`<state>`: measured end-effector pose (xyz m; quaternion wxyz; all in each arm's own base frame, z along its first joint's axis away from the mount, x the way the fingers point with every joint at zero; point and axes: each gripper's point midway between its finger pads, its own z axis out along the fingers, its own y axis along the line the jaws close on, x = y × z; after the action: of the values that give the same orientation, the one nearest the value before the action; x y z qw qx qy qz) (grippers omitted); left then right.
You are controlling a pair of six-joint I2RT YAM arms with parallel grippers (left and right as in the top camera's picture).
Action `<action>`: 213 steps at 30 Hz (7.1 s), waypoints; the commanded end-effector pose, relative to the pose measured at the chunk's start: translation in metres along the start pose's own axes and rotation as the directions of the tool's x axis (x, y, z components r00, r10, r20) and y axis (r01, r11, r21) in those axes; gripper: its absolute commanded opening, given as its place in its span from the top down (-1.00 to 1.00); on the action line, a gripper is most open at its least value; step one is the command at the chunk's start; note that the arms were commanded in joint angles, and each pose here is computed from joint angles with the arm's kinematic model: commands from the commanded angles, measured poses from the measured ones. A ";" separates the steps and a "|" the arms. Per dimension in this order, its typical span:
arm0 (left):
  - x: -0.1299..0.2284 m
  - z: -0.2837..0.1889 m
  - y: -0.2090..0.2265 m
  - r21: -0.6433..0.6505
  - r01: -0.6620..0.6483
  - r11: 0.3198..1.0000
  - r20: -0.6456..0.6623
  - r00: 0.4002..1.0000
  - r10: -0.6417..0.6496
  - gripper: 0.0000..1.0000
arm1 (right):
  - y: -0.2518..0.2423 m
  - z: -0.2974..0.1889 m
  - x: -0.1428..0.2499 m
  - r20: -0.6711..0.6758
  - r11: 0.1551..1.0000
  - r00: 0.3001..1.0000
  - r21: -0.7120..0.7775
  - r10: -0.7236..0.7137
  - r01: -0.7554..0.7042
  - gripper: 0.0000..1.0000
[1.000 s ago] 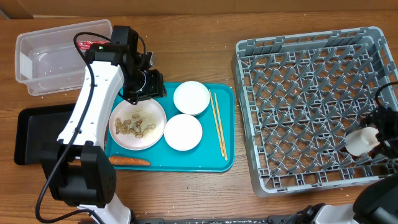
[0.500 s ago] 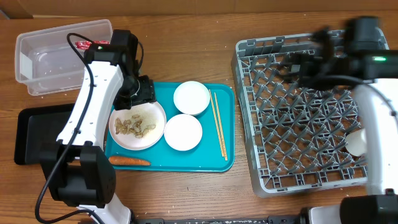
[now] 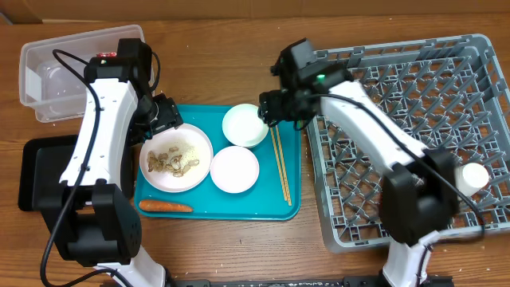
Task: Sort waste into correct bins and load items into the dishwasher
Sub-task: 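Grasp the white bowl on the tray with the right gripper and lift, then place the white bowl in the upper right of the dish rack, then grasp the pink bowl on the tray with the right gripper and lift, then place the pink bowl in the upper part of the dish rack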
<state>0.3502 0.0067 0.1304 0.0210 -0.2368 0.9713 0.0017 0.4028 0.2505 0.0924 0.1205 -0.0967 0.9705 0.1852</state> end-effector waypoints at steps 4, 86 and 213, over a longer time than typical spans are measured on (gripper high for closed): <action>-0.002 -0.015 -0.002 0.010 0.006 1.000 0.047 0.999 -0.007 -0.61 | -0.020 0.042 -0.003 -0.016 0.997 0.999 0.060 0.039 -0.038 -0.21; -0.010 -0.016 -0.010 0.050 -0.010 0.999 0.077 0.997 0.006 -0.67 | -0.255 -0.192 0.002 0.421 0.414 0.823 0.718 0.382 -0.560 -0.28; -0.010 -0.016 0.000 0.015 -0.054 0.998 0.071 0.996 0.052 -0.82 | 0.035 -0.138 -0.027 0.183 0.996 0.983 -0.087 -0.013 0.029 -0.18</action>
<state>0.3593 0.0061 0.1310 0.0386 -0.2217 0.9743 -0.0039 0.4221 0.1778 0.2226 0.2521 -0.0123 0.9624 0.1008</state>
